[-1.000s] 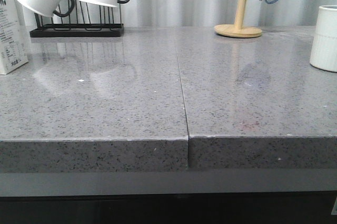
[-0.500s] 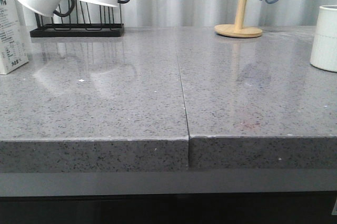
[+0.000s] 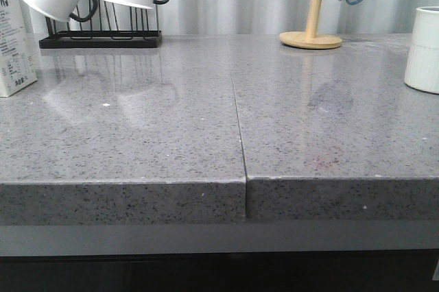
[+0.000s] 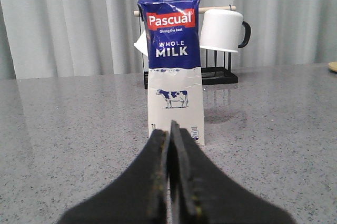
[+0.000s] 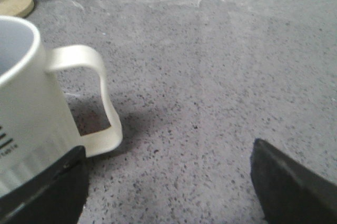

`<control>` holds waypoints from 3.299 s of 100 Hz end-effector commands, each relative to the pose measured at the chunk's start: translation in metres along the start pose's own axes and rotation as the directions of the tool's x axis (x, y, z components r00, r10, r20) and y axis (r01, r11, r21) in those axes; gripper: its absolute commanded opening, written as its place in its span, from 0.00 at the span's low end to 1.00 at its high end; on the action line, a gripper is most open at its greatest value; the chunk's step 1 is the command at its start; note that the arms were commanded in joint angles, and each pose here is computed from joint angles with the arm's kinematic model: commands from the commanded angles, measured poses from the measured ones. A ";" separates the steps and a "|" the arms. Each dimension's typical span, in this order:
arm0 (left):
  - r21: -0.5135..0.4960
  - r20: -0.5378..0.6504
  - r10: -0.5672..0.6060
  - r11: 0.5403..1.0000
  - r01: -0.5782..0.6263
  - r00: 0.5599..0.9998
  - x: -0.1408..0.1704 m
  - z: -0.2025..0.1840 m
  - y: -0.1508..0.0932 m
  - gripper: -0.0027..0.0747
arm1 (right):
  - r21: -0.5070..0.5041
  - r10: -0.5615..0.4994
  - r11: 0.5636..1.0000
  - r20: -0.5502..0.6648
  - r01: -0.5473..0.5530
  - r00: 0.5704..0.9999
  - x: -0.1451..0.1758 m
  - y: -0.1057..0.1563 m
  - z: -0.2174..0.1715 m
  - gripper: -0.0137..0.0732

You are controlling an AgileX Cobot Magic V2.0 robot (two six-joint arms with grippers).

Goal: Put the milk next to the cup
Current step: 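Move the right gripper to the white HOME mug and grasp its handle, then carry the HOME mug with the right gripper toward the table center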

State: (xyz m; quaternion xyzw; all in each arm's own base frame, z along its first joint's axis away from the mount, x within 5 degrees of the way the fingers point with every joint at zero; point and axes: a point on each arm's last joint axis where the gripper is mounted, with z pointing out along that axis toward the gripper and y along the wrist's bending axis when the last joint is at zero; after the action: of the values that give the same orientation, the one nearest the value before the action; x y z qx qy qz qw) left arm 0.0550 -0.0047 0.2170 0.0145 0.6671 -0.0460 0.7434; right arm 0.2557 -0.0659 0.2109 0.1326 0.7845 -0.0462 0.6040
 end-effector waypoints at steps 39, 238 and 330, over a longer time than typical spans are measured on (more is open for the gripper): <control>0.013 0.055 -0.017 1.000 0.016 0.998 0.009 -0.002 -0.001 0.01 | -0.041 -0.022 0.999 0.174 0.030 0.985 -0.031 0.003 0.027 0.87; 0.013 0.055 -0.017 1.000 0.016 0.998 0.009 -0.002 -0.001 0.01 | -0.339 -0.012 0.938 0.183 0.074 0.983 -0.035 0.236 0.013 0.10; 0.013 0.055 -0.017 1.000 0.016 0.998 0.009 -0.002 -0.001 0.01 | -0.366 -0.071 0.926 0.069 0.091 0.995 -0.005 0.239 0.016 0.63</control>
State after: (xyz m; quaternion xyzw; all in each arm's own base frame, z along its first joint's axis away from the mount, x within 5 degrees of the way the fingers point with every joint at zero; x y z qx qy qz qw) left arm 0.0550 -0.0047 0.2170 0.0145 0.6671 -0.0460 0.7434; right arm 0.3371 0.1604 0.2065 -0.0208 0.8016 0.0684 0.5936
